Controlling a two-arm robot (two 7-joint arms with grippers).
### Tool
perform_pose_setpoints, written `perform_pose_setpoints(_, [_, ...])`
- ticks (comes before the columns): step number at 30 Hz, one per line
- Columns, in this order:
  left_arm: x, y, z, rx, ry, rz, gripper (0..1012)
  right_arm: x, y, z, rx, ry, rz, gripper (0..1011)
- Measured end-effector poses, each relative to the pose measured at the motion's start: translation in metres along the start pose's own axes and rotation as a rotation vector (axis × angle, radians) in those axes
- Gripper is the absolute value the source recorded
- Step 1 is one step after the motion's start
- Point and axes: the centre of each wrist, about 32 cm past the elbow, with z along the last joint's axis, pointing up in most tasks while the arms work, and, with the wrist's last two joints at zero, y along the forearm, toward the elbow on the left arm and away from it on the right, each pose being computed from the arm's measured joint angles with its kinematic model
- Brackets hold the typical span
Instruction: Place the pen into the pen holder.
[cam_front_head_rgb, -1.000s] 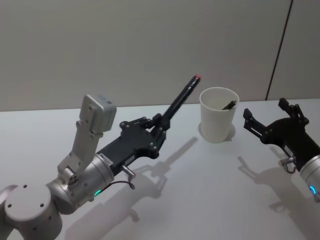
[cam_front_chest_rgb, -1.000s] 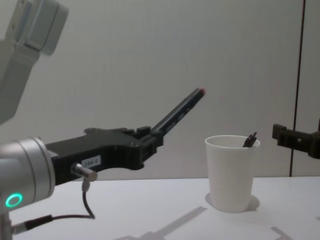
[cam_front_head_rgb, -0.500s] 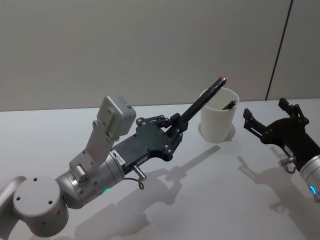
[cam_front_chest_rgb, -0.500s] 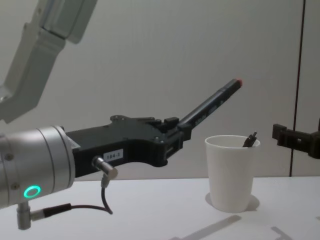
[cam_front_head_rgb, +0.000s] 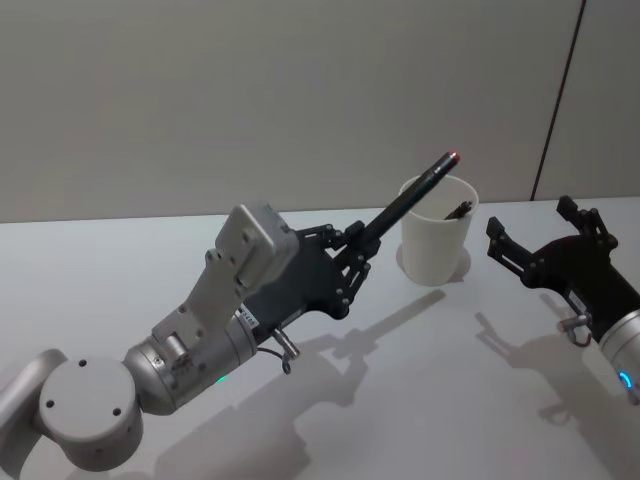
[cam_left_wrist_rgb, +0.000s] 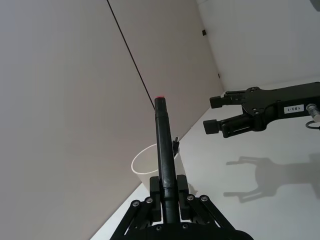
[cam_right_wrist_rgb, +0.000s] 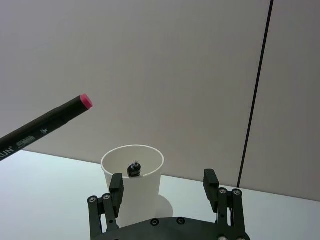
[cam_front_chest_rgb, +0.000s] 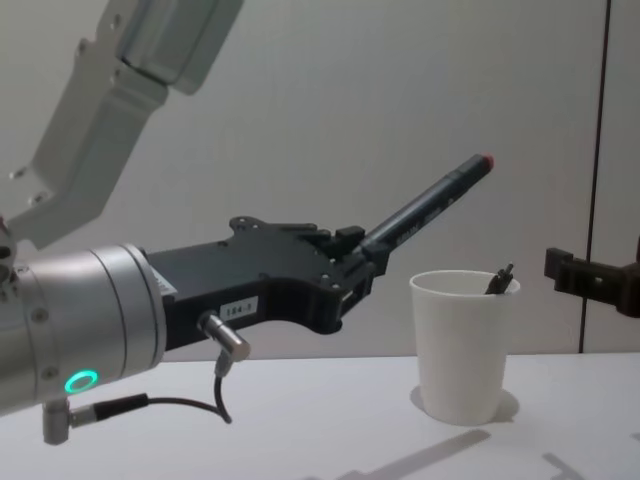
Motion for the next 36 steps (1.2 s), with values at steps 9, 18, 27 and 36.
perform_pose_setpoints(9, [-0.004, -0.0013, 0.0014, 0.0, -0.03, 0.022, 190, 0.0, 0.0, 0.0, 0.0, 0.0, 0.0, 1001])
perform_pose_setpoints(18, [-0.0054, -0.0022, 0.002, -0.007, -0.026, 0.015, 191, 0.0, 0.0, 0.0, 0.0, 0.0, 0.0, 1001])
perform_pose_setpoints(27, [-0.0045, -0.0034, 0.0021, -0.028, 0.0, -0.024, 191, 0.0, 0.0, 0.0, 0.0, 0.0, 0.0, 1001])
perform_pose_setpoints(36, [-0.0025, -0.0059, 0.0021, -0.049, 0.029, -0.072, 190, 0.0, 0.0, 0.0, 0.0, 0.0, 0.0, 1001])
